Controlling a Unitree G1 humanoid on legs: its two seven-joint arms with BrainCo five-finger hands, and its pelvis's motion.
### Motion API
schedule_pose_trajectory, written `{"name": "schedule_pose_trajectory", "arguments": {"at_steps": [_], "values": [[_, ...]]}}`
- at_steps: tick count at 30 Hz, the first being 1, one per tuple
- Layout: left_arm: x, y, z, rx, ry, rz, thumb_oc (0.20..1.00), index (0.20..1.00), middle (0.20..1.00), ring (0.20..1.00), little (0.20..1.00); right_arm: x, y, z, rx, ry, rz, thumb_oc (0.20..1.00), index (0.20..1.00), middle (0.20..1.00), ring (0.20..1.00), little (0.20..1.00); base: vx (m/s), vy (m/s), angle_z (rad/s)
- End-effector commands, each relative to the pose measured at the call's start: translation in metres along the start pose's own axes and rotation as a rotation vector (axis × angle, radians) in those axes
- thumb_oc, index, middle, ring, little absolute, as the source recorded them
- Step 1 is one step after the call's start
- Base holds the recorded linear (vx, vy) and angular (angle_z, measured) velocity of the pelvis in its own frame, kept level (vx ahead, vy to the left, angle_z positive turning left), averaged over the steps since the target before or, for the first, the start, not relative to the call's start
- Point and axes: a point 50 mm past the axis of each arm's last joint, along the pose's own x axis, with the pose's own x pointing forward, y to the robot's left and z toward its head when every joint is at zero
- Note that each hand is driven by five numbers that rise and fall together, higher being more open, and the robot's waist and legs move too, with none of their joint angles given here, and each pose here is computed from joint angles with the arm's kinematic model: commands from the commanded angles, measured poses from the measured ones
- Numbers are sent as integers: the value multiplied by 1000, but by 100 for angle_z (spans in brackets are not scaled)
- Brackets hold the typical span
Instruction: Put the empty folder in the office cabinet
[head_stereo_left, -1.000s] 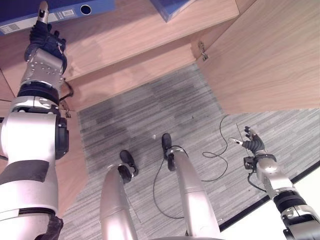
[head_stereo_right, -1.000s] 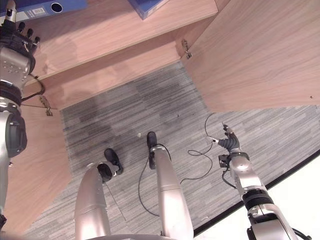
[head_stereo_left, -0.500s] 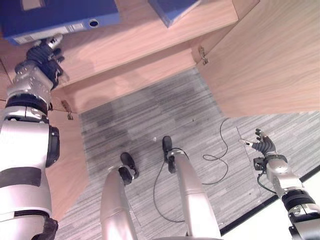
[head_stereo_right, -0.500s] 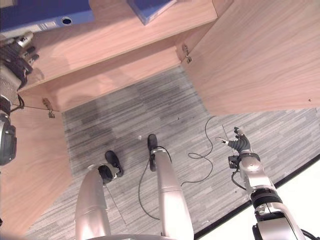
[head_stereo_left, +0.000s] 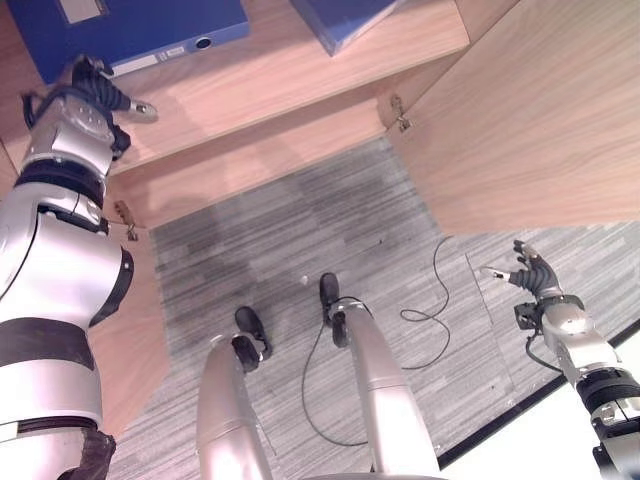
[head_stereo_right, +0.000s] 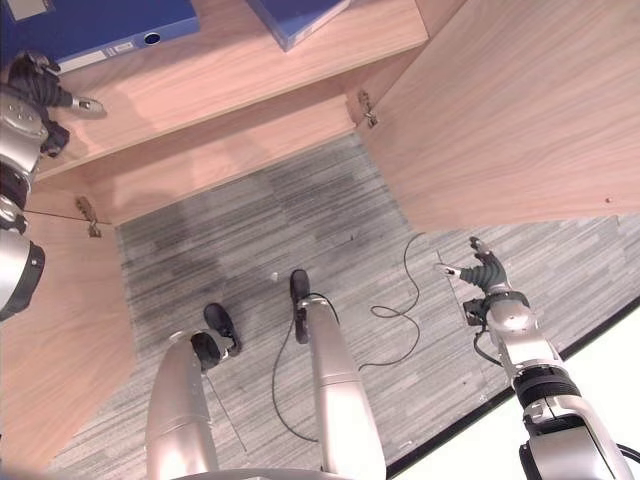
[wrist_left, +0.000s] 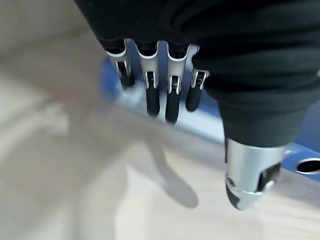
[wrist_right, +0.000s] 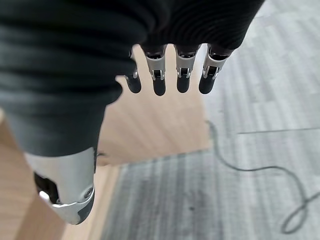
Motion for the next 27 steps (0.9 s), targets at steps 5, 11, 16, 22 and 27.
{"name": "schedule_pose_trajectory", "arguments": {"at_steps": [5, 11, 16, 22, 27], "values": [[-1, 43, 31, 669, -88, 153, 1000, 1000, 1000, 1000, 1000, -2, -23, 2, -119, -34, -55, 1000, 1000, 1000, 1000, 1000, 0, 0, 0], [-6, 41, 57, 698, -191, 251, 1000, 1000, 1000, 1000, 1000, -8, -20, -8, -118, -26, -52, 1000, 1000, 1000, 1000, 1000, 3, 5, 0], [-14, 49, 79, 529, -284, 443, 1000, 1000, 1000, 1000, 1000, -13, -11, -19, -95, -19, -58, 1000, 1000, 1000, 1000, 1000, 4, -14, 1], [-26, 37, 96, 244, -384, 558, 1000, 1000, 1000, 1000, 1000, -20, 9, -37, -55, 25, -43, 1000, 1000, 1000, 1000, 1000, 16, -33, 4], [-59, 9, 97, -135, -539, 658, 1000, 1000, 1000, 1000, 1000, -30, 30, -52, 8, 71, -42, 1000, 1000, 1000, 1000, 1000, 14, -10, 8]]}}
